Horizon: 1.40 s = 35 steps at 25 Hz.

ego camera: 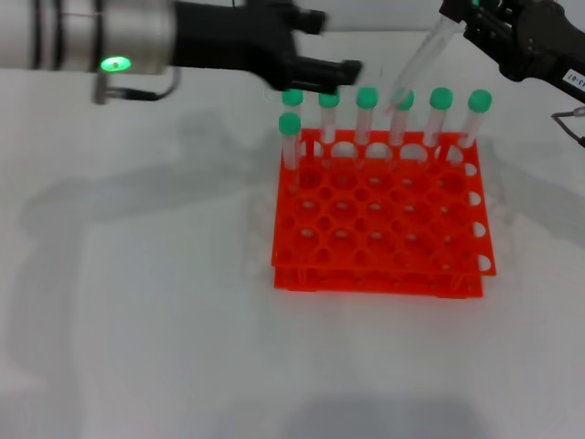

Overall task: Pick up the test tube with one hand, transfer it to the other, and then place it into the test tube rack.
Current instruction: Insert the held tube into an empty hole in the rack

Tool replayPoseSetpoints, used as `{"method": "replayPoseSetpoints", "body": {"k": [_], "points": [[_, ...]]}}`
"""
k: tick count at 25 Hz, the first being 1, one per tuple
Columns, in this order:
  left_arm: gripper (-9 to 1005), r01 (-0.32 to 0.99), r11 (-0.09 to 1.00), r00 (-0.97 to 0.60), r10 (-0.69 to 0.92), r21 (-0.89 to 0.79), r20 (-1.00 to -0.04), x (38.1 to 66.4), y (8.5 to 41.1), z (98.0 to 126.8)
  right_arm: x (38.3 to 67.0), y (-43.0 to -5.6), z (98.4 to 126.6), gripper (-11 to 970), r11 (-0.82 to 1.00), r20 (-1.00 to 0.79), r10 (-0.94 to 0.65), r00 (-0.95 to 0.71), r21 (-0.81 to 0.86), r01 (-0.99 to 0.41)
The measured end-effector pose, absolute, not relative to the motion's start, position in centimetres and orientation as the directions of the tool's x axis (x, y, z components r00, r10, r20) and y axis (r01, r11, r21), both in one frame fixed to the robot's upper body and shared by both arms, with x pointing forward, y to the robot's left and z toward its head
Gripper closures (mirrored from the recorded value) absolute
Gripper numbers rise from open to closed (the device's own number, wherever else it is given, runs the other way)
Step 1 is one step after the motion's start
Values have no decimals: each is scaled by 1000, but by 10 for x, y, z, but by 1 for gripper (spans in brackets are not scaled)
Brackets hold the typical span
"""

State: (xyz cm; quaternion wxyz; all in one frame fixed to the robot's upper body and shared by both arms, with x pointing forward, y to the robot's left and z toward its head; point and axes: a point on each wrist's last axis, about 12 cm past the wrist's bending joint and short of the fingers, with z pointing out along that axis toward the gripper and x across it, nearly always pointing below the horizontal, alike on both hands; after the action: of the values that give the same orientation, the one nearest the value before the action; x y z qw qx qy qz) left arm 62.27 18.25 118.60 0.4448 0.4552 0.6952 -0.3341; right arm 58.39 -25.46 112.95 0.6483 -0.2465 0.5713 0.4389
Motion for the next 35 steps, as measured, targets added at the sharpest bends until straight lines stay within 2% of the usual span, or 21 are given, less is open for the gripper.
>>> {"method": "replayPoseSetpoints", "body": {"k": [4, 7, 13, 21, 28, 35], "points": [[115, 893, 446, -213, 316, -53, -924, 609, 215, 1185, 585, -256, 1128, 672, 506, -964, 265, -37, 172, -845], [117, 847, 527, -248, 278, -69, -928, 597, 246, 1176, 585, -254, 1125, 669, 505, -973, 229, -34, 149, -850], [122, 796, 601, -269, 255, -66, -929, 566, 288, 1146, 587, -244, 1121, 663, 498, -986, 167, -23, 105, -861], [128, 771, 637, -216, 228, -22, -949, 528, 316, 1118, 594, -227, 1123, 656, 465, -993, 118, -11, 65, -883], [127, 757, 653, -169, 171, -17, -971, 498, 325, 1083, 598, -222, 1125, 649, 457, -996, 90, -8, 48, -888], [127, 735, 677, -188, 144, -42, -972, 486, 329, 1065, 605, -207, 1123, 643, 439, -1000, 23, -18, 26, -898]]}}
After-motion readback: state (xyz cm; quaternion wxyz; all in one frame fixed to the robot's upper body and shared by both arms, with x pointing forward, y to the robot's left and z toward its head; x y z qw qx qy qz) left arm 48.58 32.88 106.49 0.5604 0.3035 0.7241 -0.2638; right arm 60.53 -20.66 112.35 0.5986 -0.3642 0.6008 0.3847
